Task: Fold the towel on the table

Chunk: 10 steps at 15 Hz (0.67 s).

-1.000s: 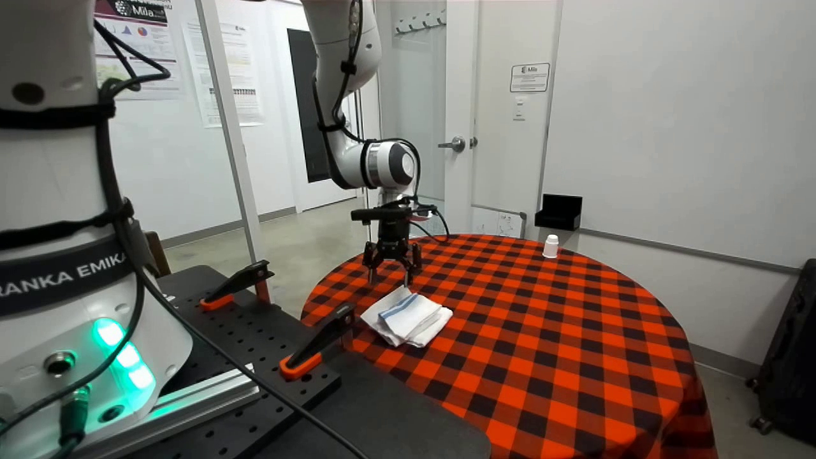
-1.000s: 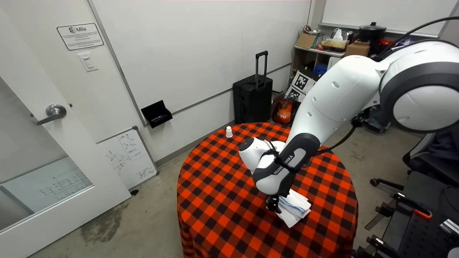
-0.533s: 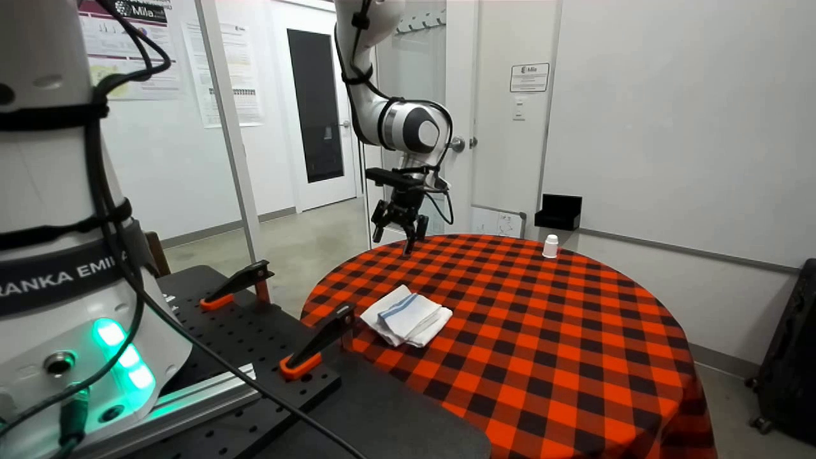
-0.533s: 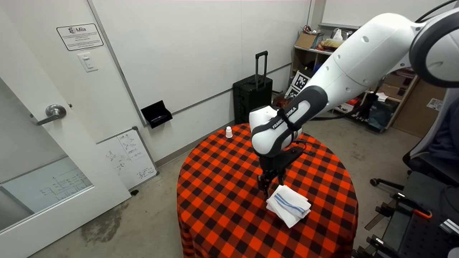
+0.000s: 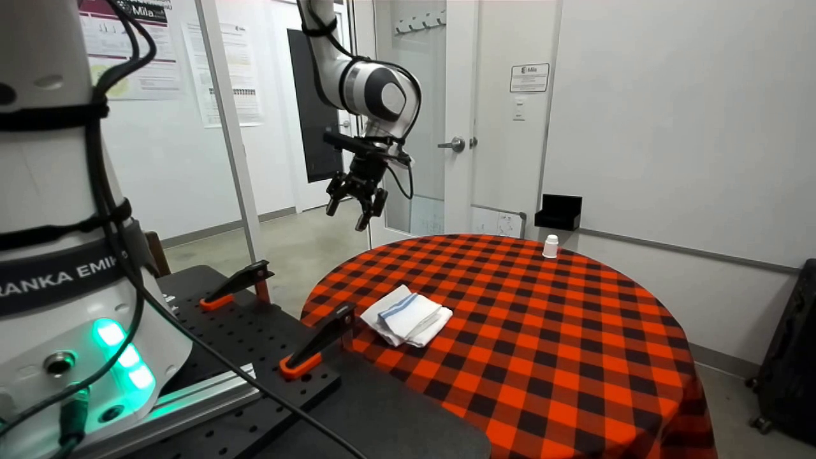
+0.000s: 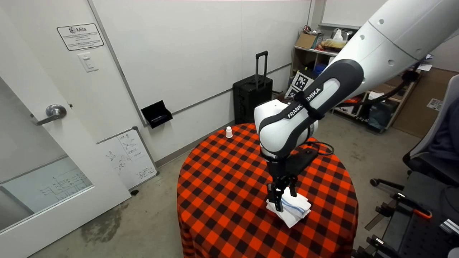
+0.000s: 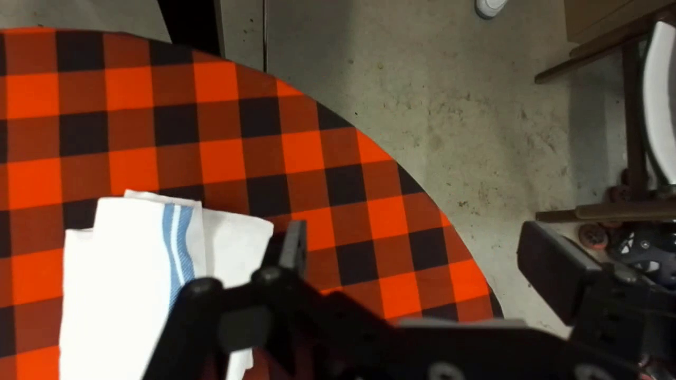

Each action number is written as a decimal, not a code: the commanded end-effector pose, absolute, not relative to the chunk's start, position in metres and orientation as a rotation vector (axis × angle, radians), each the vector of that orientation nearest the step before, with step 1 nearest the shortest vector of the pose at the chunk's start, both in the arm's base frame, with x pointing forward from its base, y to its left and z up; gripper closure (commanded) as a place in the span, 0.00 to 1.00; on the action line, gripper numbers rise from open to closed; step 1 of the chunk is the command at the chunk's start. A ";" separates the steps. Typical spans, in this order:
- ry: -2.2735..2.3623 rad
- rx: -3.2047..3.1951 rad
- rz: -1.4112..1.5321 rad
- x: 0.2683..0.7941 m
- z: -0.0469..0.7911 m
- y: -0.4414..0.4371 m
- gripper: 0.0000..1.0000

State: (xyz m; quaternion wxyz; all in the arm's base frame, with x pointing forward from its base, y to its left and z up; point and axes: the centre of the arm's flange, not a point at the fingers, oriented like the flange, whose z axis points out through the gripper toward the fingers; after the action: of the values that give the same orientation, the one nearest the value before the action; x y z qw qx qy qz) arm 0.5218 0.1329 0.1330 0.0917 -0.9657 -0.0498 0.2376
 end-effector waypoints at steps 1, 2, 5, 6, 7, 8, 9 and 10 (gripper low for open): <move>-0.091 -3.002 0.609 0.478 0.177 0.144 0.00; -0.037 -3.032 0.530 0.473 0.185 0.146 0.00; 0.062 -3.049 0.335 0.459 0.206 0.146 0.00; 0.078 -3.059 0.298 0.454 0.211 0.143 0.00; 0.094 -3.068 0.263 0.449 0.216 0.140 0.00; 0.107 -3.080 0.233 0.444 0.223 0.136 0.00; 0.117 -3.094 0.213 0.439 0.228 0.132 0.00; 0.122 -3.108 0.193 0.434 0.234 0.126 0.00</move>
State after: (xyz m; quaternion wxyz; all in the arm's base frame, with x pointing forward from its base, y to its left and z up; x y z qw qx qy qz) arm 0.4627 0.1405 0.2094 0.0364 -0.9946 0.0260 0.0936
